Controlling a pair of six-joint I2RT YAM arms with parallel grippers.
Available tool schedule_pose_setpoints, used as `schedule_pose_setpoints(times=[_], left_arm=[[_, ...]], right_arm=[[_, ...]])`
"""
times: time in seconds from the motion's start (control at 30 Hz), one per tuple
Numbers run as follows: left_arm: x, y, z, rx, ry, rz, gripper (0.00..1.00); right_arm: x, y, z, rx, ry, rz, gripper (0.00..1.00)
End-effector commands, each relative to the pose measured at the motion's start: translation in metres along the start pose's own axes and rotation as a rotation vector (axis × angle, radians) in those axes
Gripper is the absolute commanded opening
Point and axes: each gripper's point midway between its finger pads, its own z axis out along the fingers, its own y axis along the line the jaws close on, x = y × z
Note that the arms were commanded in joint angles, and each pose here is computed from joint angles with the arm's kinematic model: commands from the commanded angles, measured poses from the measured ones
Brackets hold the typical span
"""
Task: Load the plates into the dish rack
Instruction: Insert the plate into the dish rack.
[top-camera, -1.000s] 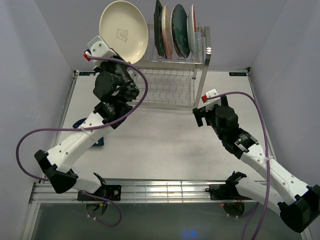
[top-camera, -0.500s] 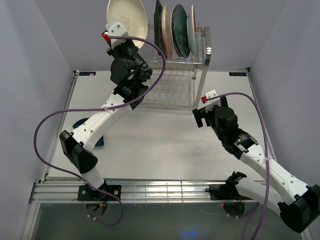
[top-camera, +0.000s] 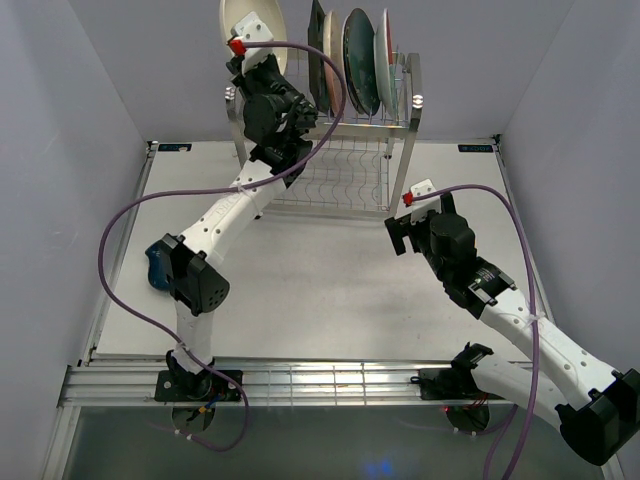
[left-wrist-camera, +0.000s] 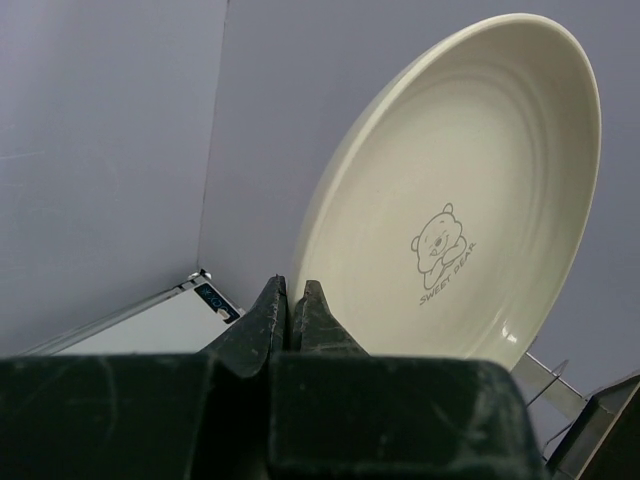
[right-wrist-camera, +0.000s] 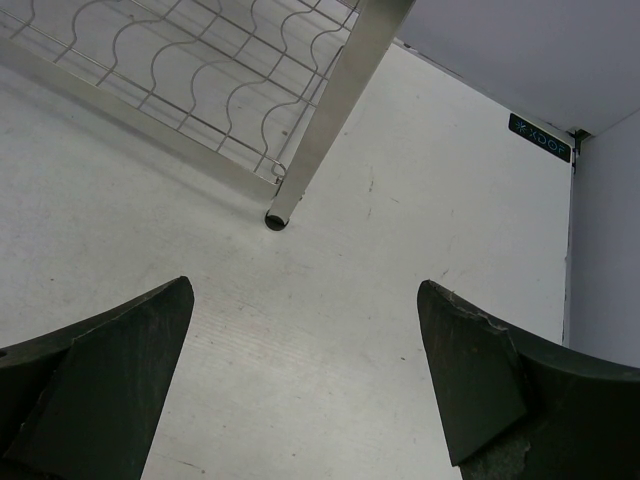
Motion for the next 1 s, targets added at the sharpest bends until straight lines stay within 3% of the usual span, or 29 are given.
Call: schedule_pose_setpoints(times=[0.0, 0.7, 0.97], left_arm=[[-0.024, 0.002, 0.002, 0.006, -0.032, -0.051, 0.00], [0.023, -0.049, -0.004, 0.168, 0.016, 0.058, 0.00], [0.037, -0.058, -0.008, 0.160, 0.029, 0.099, 0.00]], right_arm=[[-0.013, -0.006, -0.003, 0.024, -0.050, 0.041, 0.98], [-0.013, -0.004, -0.004, 0.005, -0.058, 0.039, 0.98], [-0.013, -0.003, -0.005, 0.001, -0.061, 0.036, 0.98]])
